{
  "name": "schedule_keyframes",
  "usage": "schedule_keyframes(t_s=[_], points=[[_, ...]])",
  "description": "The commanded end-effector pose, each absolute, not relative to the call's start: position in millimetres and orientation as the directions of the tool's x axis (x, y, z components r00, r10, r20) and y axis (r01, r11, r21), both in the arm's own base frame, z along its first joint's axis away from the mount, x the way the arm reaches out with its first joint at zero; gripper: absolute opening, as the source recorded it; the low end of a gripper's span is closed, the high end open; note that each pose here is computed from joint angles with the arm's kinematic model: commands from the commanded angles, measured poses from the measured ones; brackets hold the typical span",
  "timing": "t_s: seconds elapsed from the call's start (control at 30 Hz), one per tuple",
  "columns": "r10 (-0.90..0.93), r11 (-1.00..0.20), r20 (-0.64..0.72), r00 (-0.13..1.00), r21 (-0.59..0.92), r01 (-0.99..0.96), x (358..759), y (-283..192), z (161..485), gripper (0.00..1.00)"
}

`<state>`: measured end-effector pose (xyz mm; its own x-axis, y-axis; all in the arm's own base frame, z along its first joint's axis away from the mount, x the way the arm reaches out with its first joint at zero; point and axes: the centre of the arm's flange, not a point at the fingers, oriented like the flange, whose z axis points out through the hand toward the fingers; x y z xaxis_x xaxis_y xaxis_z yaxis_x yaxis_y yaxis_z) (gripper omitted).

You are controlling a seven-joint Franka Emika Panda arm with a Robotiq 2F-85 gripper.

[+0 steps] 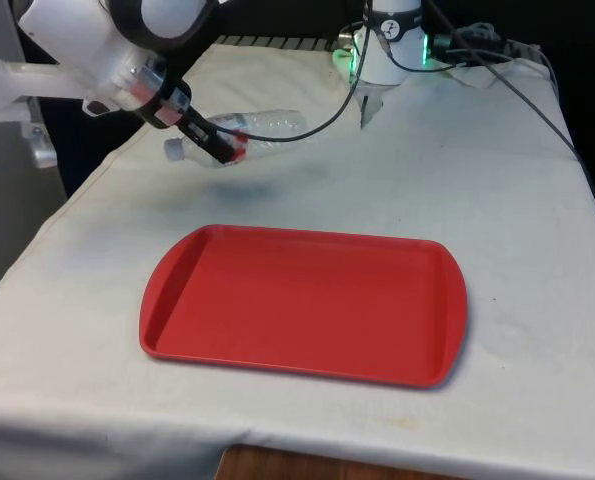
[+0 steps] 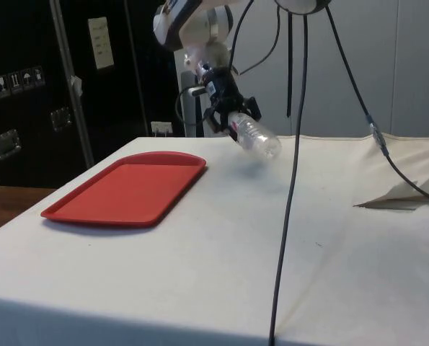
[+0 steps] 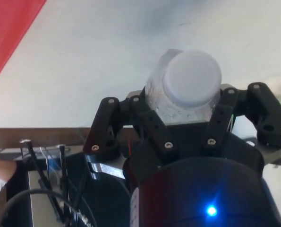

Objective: Place the bottle upright on the tray.

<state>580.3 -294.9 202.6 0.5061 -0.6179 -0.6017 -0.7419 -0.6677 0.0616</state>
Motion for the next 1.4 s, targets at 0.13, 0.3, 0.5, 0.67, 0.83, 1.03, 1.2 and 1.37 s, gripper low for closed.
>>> schedule_keyframes(t_s=[0.13,0.3,0.5,0.67,0.83,1.03,1.2,1.37], points=[[-0.646,-0.663,-0.555,0.524,0.068,-0.746,584,-296,204,0.32],[-0.655,-0.663,-0.54,0.529,0.074,-0.745,585,-296,208,0.32],[-0.666,-0.661,-0.523,0.532,0.083,-0.746,587,-298,220,0.32],[-0.667,-0.661,-0.518,0.535,0.082,-0.746,586,-298,235,0.32],[-0.665,-0.661,-0.52,0.536,0.077,-0.746,586,-299,253,0.32],[-0.663,-0.662,-0.523,0.536,0.076,-0.745,585,-299,273,0.32],[-0.661,-0.665,-0.521,0.541,0.072,-0.744,584,-299,290,0.32],[-0.663,-0.664,-0.516,0.542,0.071,-0.744,583,-300,308,0.32]])
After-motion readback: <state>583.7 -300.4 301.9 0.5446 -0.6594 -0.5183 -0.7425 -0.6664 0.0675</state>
